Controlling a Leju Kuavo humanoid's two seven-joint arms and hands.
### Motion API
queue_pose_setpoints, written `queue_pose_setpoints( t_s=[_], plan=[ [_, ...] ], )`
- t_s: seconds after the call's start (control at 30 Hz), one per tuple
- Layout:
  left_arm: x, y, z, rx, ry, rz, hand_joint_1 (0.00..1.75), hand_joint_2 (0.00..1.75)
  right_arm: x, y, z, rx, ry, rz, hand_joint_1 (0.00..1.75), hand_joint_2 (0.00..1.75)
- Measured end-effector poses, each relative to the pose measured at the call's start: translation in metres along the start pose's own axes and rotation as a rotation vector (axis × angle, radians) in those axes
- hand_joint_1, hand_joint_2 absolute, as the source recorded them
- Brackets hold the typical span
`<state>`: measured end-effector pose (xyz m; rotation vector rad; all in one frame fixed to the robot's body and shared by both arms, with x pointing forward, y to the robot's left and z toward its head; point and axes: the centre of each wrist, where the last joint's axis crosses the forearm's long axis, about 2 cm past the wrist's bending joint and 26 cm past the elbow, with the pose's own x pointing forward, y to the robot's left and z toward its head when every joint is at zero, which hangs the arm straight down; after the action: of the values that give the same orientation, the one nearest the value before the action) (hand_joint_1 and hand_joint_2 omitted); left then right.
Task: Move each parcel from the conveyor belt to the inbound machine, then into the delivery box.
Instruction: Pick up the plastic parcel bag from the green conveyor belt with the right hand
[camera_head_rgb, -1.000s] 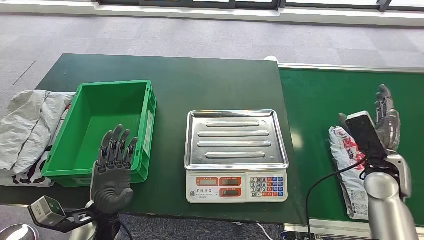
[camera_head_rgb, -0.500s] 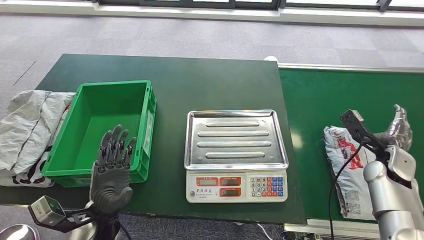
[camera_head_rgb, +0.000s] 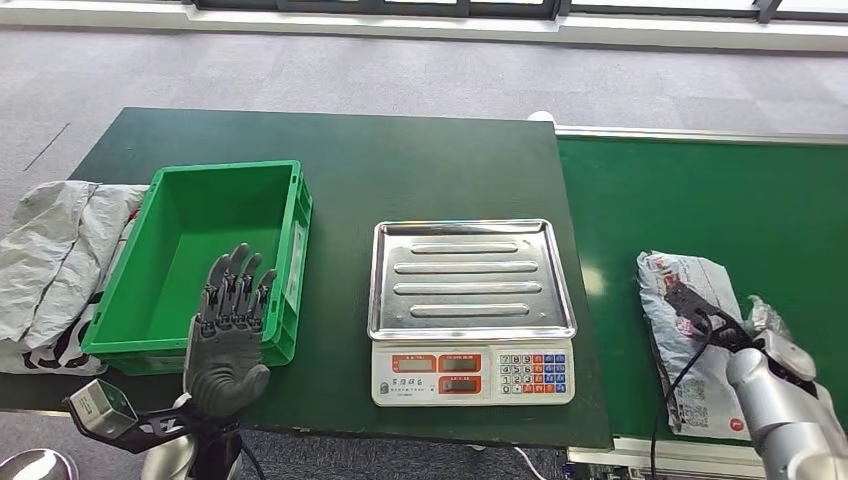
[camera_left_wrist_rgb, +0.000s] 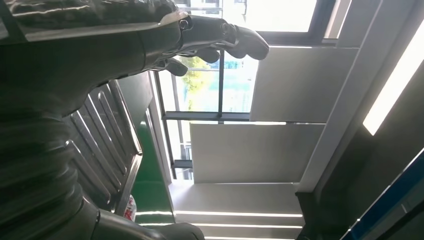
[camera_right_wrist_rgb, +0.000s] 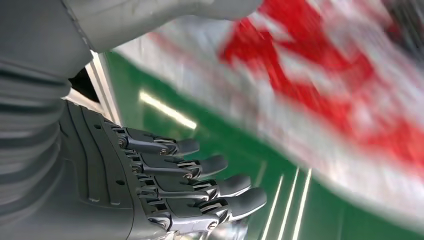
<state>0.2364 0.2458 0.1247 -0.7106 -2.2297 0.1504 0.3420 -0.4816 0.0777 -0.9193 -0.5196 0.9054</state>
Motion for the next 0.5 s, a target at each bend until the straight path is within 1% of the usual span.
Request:
queue_pose_setpoints(
  t_s=[0.03, 0.07, 0.1, 0.17, 0.23, 0.5],
  plan=[
    [-0.001, 0.0, -0.001, 0.002, 0.004, -0.004, 0.0, 1.75, -0.004, 0.01, 0.001, 0.044, -0.001, 0.011, 1.17, 1.75],
    [-0.001, 0.0, -0.001, 0.005, 0.007, -0.007, 0.0, 1.75, -0.007, 0.019, 0.002, 0.083, -0.004, 0.02, 1.57, 1.75],
    [-0.002, 0.0, -0.002, 0.007, 0.011, -0.009, 0.0, 1.75, -0.01, 0.026, 0.004, 0.115, -0.01, 0.027, 1.75, 1.75],
    [-0.002, 0.0, -0.004, 0.009, 0.018, -0.011, 0.0, 1.75, -0.015, 0.037, 0.006, 0.159, -0.02, 0.03, 1.75, 1.75],
    [-0.002, -0.001, -0.005, 0.011, 0.027, -0.013, 0.0, 1.75, -0.02, 0.042, 0.007, 0.186, -0.023, 0.027, 1.75, 1.75],
    [-0.003, -0.002, -0.006, 0.027, 0.04, -0.023, 0.0, 1.75, -0.036, 0.047, 0.008, 0.231, -0.014, 0.013, 1.75, 1.75]
  ],
)
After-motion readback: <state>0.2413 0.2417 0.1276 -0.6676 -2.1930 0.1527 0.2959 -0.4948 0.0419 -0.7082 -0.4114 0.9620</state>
